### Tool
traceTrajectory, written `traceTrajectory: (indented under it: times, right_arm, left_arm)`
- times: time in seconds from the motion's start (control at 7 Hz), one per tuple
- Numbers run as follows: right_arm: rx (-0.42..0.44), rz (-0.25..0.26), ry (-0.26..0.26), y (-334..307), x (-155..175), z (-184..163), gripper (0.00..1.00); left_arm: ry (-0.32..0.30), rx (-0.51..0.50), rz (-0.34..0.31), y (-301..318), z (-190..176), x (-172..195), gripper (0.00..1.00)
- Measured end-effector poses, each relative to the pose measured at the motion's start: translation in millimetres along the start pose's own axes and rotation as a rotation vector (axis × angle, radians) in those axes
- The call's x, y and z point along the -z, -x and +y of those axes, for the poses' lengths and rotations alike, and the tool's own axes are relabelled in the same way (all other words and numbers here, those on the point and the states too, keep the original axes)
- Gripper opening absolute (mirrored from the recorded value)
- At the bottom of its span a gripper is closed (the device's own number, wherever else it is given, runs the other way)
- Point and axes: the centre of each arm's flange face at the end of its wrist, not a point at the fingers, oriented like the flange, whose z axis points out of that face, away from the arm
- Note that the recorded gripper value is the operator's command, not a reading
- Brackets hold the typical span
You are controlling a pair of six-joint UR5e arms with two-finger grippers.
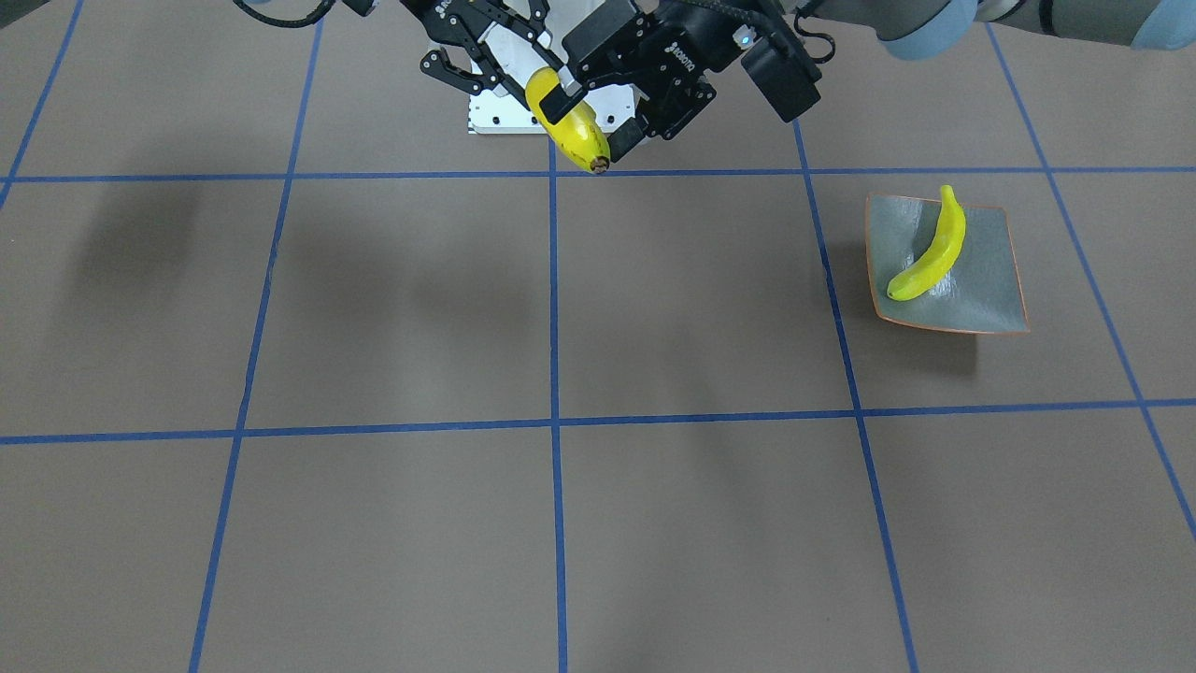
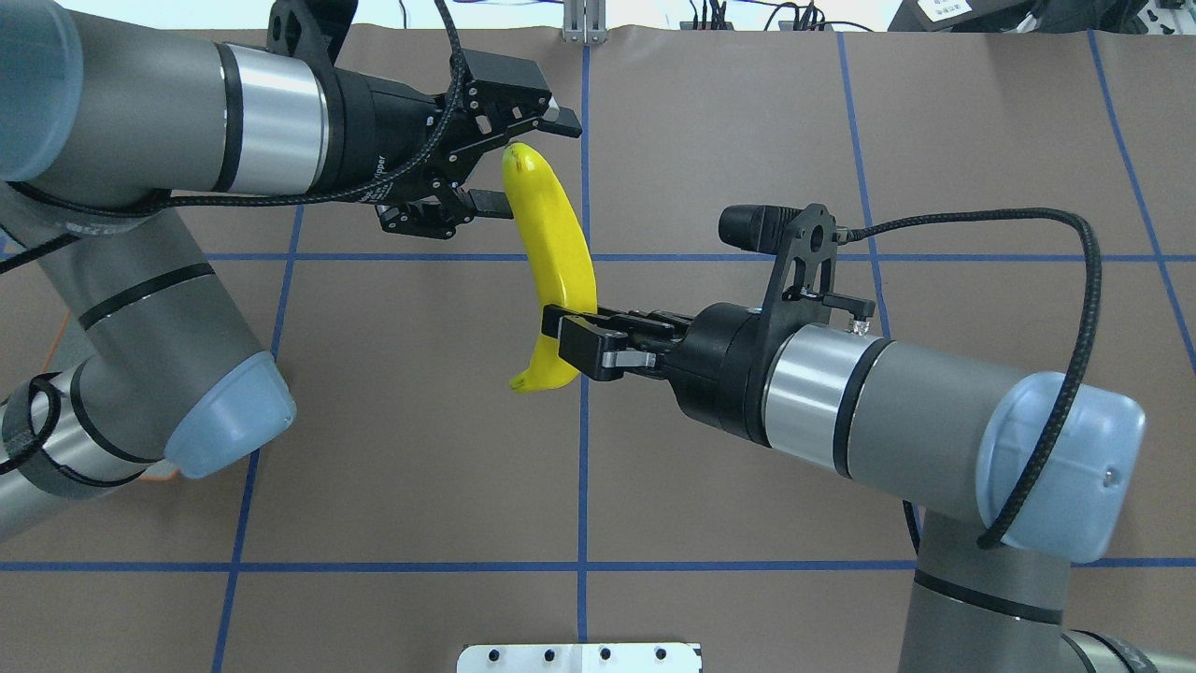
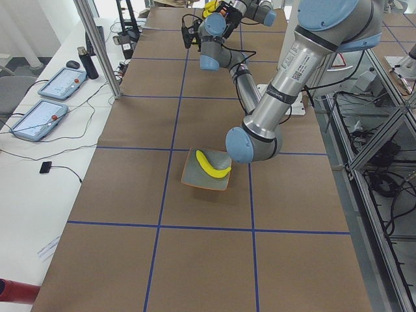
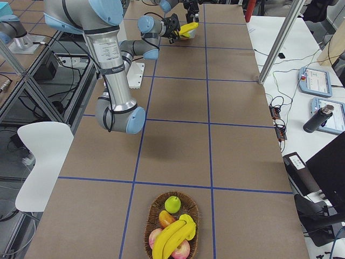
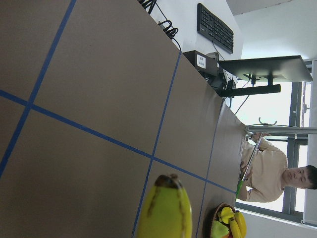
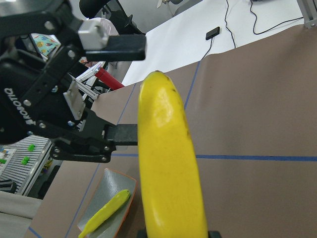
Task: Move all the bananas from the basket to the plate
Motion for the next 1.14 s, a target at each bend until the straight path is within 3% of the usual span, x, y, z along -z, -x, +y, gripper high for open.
traceTrajectory:
  times: [0.14,0.86,1.0,1.14]
  right_arm:
    - [-0.001,-0.003,-0.003,2.0,0.3,2.0,0.0]
    - [0.009,-0.01,-0.005,5.8,-0.6,2.3,0.0]
    - [0.01,-0.01,-0.005,5.8,-0.7,2.4,0.0]
    - [0.011,-0.01,-0.005,5.8,-0.7,2.4,0.0]
  left_arm:
    - [0.006,-0.002,0.004,2.8,-0.1,-3.7,0.67]
    - [0.032,-0.015,0.028,10.4,6.5,-8.5,0.64]
    - [0.034,-0.015,0.028,10.9,7.3,-9.0,0.4]
    - [0.035,-0.015,0.028,11.3,7.7,-9.1,0.01]
